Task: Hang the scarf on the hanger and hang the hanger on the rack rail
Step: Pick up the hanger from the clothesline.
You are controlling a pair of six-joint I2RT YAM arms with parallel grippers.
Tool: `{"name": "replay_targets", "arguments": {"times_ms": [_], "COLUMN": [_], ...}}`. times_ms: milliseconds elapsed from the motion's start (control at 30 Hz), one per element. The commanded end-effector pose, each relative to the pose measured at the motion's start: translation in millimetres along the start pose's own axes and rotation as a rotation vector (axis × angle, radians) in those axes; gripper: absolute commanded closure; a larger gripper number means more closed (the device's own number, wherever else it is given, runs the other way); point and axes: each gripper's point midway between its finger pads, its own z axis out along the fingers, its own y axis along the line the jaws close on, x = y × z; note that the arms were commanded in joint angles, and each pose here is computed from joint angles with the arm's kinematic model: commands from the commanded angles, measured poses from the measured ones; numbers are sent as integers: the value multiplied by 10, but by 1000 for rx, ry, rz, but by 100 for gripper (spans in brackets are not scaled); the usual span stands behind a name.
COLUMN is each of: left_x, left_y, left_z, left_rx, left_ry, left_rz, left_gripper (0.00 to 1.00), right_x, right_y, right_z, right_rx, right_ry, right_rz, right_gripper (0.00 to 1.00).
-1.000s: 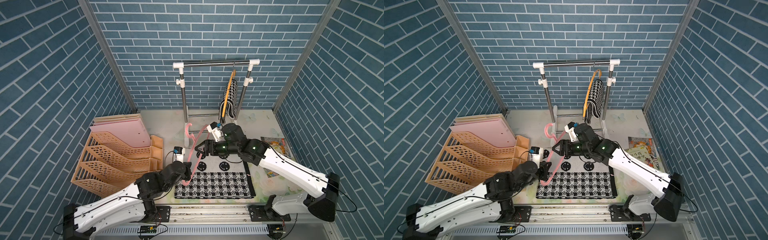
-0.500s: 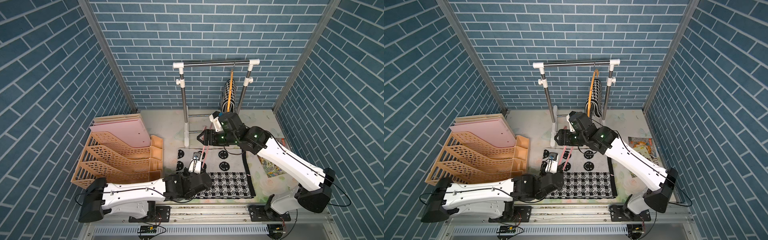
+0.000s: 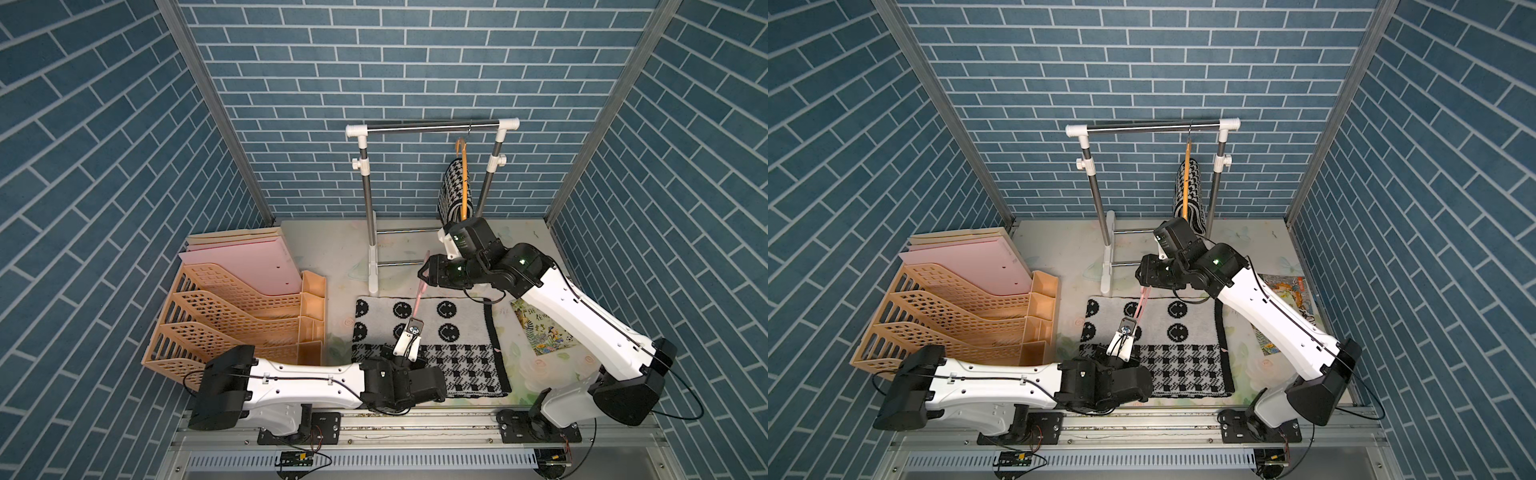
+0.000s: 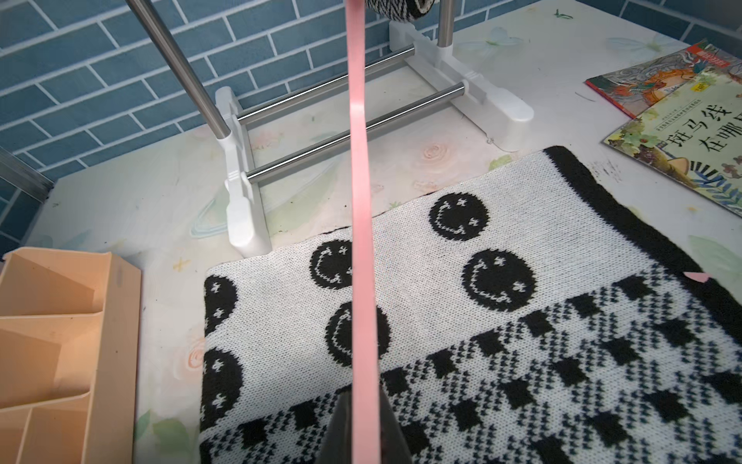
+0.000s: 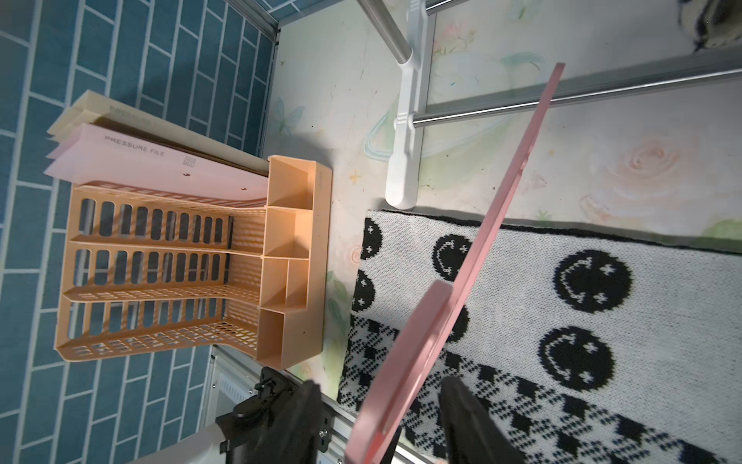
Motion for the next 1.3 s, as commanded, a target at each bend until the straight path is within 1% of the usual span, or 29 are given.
{"name": "replay_targets", "arguments": {"times_ms": [0,67,133,267,333,400,467,500,533,633,667,733,800,833,900,933,1000,1033,1167,1267], "left_x": [-67,-56,-48,-19,14,40,49,47,42,-13,-70,-167,-322,-408,-514,-564,-582,-557,-291,-83], "left_y": [45,27,15,-2,-10,-19,-26,-30,-40,-110,-128,-223,-265,-231,-82,65,321,435,700,750], "left_z": [-14,-5,-7,-21,-16,-6,-5,-11,-21,-103,-165,-307,-519,-629,-779,-807,-749,-680,-300,-25], "left_rx": [-46,-47,-50,-65,-73,-74,-72,-66,-56,19,65,204,361,428,522,552,541,516,393,365], "left_ry": [-34,-35,-37,-47,-43,-39,-36,-36,-33,-26,-26,-20,-32,-49,-77,-88,-83,-71,33,98], "left_rz": [23,32,42,67,80,87,86,81,75,36,-3,-61,-158,-215,-329,-419,-539,-577,-615,-625], "left_gripper": [100,100,100,100,100,100,100,100,92,10,2,0,0,0,0,0,0,0,1,0], "right_x": [85,72,63,46,56,64,62,62,53,57,80,149,233,285,384,447,527,549,626,661], "right_y": [-93,-109,-111,-159,-181,-214,-230,-232,-236,-230,-238,-241,-228,-246,-276,-317,-362,-378,-428,-512], "right_z": [24,32,44,77,93,106,104,94,84,23,9,-56,-116,-124,-162,-158,-156,-155,-167,-184], "right_rx": [37,39,38,47,52,62,65,65,66,56,53,26,-14,-25,-55,-71,-98,-114,-156,-149], "right_ry": [47,49,50,58,69,76,78,78,75,66,69,71,74,80,80,78,72,65,48,31], "right_rz": [-9,-4,-1,11,12,15,17,16,17,12,11,10,15,20,31,47,74,90,115,117], "right_gripper": [62,70,74,79,83,89,99,100,100,100,100,100,100,100,100,100,100,100,100,100]}}
